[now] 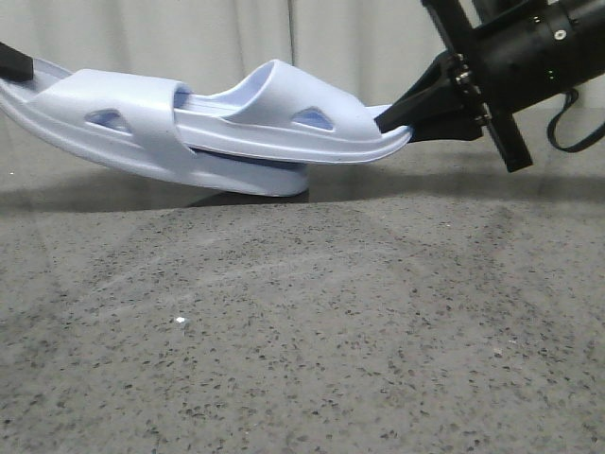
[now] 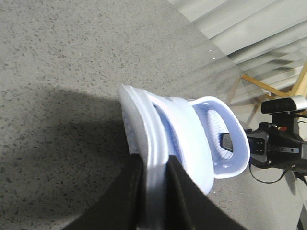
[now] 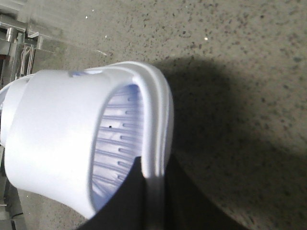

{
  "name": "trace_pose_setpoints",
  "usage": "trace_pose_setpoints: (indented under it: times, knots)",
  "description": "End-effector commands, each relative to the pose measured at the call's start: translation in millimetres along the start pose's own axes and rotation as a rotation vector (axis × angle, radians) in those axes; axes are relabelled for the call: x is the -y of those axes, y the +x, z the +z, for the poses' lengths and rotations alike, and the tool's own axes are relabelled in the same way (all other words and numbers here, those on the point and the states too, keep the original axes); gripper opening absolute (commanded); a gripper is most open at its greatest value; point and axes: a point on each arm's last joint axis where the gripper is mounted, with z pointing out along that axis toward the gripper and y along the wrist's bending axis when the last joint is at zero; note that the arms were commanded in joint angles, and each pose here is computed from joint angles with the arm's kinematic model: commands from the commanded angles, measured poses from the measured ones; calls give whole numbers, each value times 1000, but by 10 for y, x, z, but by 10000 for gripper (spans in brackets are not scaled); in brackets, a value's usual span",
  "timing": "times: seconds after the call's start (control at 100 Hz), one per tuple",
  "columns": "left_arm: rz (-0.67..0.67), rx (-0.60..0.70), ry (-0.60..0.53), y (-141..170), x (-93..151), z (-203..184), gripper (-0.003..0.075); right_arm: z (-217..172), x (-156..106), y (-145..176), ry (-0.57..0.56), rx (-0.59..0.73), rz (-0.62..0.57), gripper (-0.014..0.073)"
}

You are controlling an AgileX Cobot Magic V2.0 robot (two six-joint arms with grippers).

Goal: Insert blue slippers together front up
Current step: 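Slide the right gripper's slipper onto the left gripper's slipper, both face up, then open both grippers and lower the stacked slippers onto the table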

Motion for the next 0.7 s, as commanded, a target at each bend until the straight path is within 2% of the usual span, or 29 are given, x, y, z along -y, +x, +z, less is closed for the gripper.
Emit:
trace_pose_setpoints:
  times: [0.0, 0.29, 0.53, 0.69]
  knots:
    - [25, -28, 146, 15, 273, 19, 15, 8, -391, -84, -158, 0, -65, -106]
    - [28, -26, 128, 17, 266, 37, 15, 18, -483, -137, -187, -9, -102, -98]
    - [49, -13, 66, -1, 209, 35, 16, -220, -329, -174, -214, -37, -92, 134]
    - [56, 16, -8, -29, 142, 37, 26, -502, -198, -231, -256, -25, -67, 158]
